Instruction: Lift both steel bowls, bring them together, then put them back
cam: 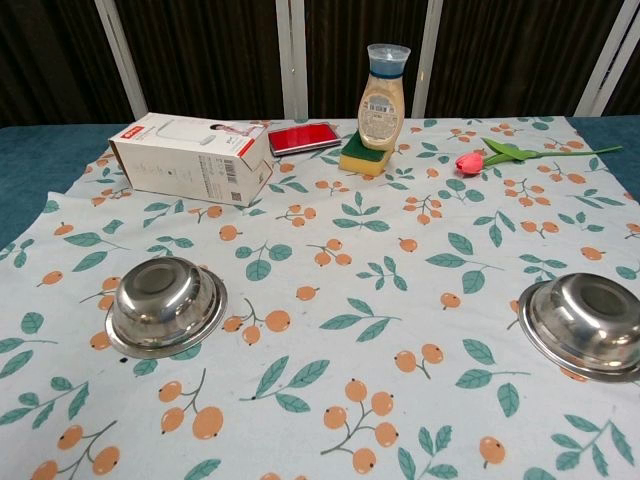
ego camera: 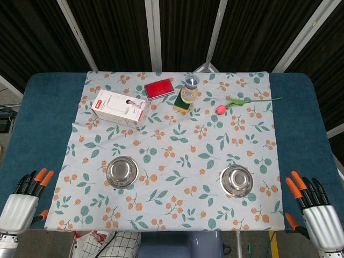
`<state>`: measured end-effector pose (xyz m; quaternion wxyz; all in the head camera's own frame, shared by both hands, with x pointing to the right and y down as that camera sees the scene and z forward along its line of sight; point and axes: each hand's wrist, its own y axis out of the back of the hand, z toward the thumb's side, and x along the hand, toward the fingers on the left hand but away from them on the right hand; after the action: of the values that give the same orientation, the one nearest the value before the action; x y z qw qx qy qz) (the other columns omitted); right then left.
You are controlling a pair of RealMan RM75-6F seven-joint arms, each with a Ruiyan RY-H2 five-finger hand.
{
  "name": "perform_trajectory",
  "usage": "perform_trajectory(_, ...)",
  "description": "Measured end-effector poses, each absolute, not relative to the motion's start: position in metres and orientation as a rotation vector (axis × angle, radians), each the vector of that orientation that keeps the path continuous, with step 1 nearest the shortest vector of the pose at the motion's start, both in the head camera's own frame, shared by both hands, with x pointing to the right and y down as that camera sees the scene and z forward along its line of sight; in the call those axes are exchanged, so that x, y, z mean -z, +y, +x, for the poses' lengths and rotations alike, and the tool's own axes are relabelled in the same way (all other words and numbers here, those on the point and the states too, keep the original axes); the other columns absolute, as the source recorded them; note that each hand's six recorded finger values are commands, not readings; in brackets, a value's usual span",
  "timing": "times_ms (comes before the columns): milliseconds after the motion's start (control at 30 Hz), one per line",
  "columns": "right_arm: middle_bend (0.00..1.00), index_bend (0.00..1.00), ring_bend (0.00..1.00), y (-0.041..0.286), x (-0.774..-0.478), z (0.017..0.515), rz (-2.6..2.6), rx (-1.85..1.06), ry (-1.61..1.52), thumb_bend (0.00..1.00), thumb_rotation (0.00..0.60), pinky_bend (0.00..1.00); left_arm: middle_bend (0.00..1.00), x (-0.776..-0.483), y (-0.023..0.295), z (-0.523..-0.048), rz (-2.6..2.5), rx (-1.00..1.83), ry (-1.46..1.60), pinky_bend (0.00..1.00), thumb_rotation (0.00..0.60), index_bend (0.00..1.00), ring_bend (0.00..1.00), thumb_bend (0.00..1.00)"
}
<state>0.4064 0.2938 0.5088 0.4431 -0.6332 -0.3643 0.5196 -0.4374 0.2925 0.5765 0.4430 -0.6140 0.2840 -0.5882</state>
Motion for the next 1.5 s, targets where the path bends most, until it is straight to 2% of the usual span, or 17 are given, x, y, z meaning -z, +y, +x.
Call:
perform_trajectory(200, 0.00, 0.00, 0.00, 0.297, -0.507, 0.406, -1.585, -1.280, -0.903, 0.31, 0.600, 0.01, 0.00, -0.589, 0.292, -0.414, -1.580, 1.416, 0.654, 0.10, 0.600, 0.00, 0.00, 0.09)
perform_trajectory(400, 0.00, 0.00, 0.00, 0.290, -0.508, 0.413, -1.589, -1.293, -0.928, 0.31, 0.600, 0.01, 0.00, -0.614, 0.280, -0.374, -1.634, 1.382, 0.565, 0.10, 0.600, 0.00, 0.00, 0.10)
perform_trajectory(567, 0.00, 0.00, 0.00, 0.283, -0.513, 0.417, -1.594, -1.322, -0.931, 0.31, 0.600, 0.01, 0.01, -0.636, 0.258, -0.333, -1.665, 1.343, 0.525, 0.10, 0.600, 0.00, 0.00, 0.10)
perform_trajectory(833, 0.00, 0.00, 0.00, 0.273, -0.527, 0.425, -1.600, -1.393, -0.919, 0.31, 0.600, 0.01, 0.02, -0.654, 0.220, -0.287, -1.712, 1.307, 0.516, 0.10, 0.600, 0.00, 0.00, 0.13)
perform_trajectory(1500, 0.00, 0.00, 0.00, 0.261, -0.530, 0.436, -1.565, -1.444, -0.969, 0.31, 0.600, 0.01, 0.02, -0.685, 0.188, -0.250, -1.798, 1.388, 0.400, 0.10, 0.600, 0.00, 0.00, 0.16)
